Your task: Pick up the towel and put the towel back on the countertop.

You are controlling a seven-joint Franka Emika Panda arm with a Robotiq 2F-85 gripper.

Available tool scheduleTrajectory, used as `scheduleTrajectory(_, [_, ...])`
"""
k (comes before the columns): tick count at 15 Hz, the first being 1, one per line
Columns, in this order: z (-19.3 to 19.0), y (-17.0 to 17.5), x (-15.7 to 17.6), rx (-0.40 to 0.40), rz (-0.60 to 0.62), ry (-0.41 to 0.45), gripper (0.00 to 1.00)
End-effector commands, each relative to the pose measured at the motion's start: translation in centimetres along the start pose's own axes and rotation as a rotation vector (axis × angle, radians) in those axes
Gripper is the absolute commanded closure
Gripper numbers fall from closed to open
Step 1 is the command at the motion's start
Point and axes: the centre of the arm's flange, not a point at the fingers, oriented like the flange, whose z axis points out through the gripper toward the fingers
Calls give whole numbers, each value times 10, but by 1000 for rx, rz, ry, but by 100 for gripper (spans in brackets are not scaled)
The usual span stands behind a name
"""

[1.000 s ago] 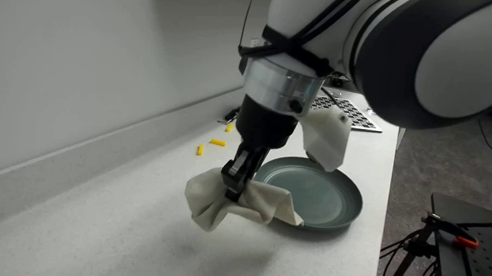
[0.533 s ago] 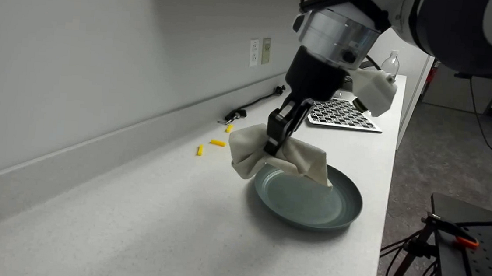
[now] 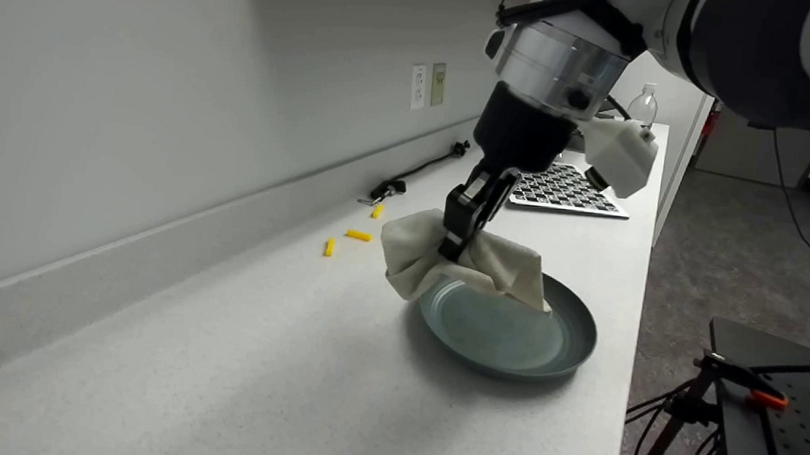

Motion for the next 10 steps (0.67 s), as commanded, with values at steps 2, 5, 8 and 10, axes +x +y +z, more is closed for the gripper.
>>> scheduleTrajectory(2, [-1,7,1,-17,-1,-4,97])
scheduleTrajectory(5, [-8,42,0,-65,38,-13,97])
scheduleTrajectory(8, [-25,86,-1,-101,96,5,97])
scheduleTrajectory(10, [-50,106,-8,-114,140,14,97])
